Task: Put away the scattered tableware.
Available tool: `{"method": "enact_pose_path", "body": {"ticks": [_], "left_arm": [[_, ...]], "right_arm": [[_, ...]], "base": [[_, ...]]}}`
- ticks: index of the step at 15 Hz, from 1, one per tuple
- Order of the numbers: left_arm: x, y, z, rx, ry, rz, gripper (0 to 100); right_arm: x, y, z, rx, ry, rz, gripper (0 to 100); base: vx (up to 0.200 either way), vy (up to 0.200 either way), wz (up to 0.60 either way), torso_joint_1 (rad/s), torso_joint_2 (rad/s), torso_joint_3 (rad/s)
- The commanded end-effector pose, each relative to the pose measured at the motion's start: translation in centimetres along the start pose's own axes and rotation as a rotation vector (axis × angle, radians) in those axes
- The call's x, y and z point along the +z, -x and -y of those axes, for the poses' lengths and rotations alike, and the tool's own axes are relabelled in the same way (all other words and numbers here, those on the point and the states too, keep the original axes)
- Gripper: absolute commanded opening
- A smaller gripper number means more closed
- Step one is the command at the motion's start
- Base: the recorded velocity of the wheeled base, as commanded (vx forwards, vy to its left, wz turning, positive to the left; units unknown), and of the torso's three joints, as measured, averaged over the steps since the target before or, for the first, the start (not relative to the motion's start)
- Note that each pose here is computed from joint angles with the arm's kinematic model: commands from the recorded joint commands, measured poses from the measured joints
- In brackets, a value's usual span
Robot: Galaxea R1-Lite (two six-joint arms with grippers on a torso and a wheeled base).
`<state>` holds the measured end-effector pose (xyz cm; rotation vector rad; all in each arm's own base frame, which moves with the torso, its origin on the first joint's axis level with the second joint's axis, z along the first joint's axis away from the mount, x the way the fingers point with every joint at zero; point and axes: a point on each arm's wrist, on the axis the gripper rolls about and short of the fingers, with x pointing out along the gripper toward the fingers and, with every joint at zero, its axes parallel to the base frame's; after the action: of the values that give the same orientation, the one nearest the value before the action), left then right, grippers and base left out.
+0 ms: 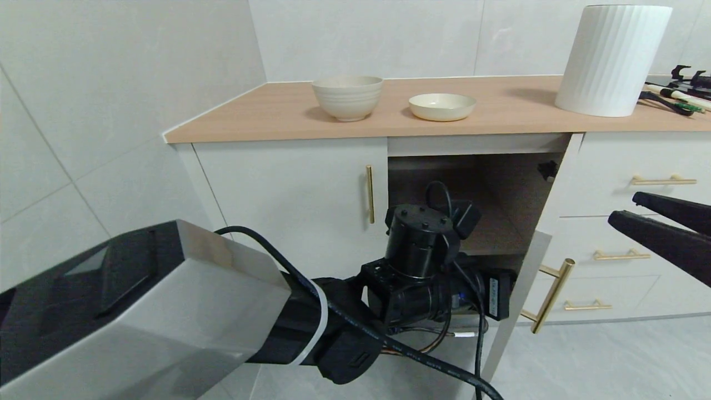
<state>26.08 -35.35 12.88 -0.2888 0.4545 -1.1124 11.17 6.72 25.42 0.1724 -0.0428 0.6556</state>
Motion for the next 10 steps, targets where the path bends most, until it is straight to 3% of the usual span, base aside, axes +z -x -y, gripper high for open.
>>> {"method": "enact_pose_path", "body": {"ticks": [1,4,5,7,8,10], "left_arm": [[-0.7,-1.0,1.1,-0.017,-0.007,-0.006,0],[-1.3,-1.9,4.9,-0.053,-0.031,0.014,0],[-2.1,-2.3,7.7,-0.114,-0.046,-0.004,0],[-3.3,-2.5,10.4,-0.168,-0.059,-0.041,0],[-3.6,-2.2,11.4,-0.185,-0.065,-0.048,0],[-2.9,-1.1,10.9,-0.159,-0.062,-0.032,0]], "right_arm": [[1.0,0.0,-0.1,0.001,0.003,0.039,100],[2.6,0.5,-0.4,0.015,-0.001,0.101,100],[2.7,0.5,-0.5,0.021,-0.005,0.103,100],[2.6,0.5,-0.5,0.021,-0.006,0.098,100],[2.6,0.5,-0.5,0.02,-0.006,0.097,100],[2.4,0.5,-0.4,0.02,-0.008,0.083,100]], "base": [[0.0,0.0,0.0,0.0,0.0,0.0],[0.0,0.0,0.0,0.0,0.0,0.0],[0.0,0.0,0.0,0.0,0.0,0.0],[0.0,0.0,0.0,0.0,0.0,0.0],[0.0,0.0,0.0,0.0,0.0,0.0],[0.0,0.0,0.0,0.0,0.0,0.0]]}}
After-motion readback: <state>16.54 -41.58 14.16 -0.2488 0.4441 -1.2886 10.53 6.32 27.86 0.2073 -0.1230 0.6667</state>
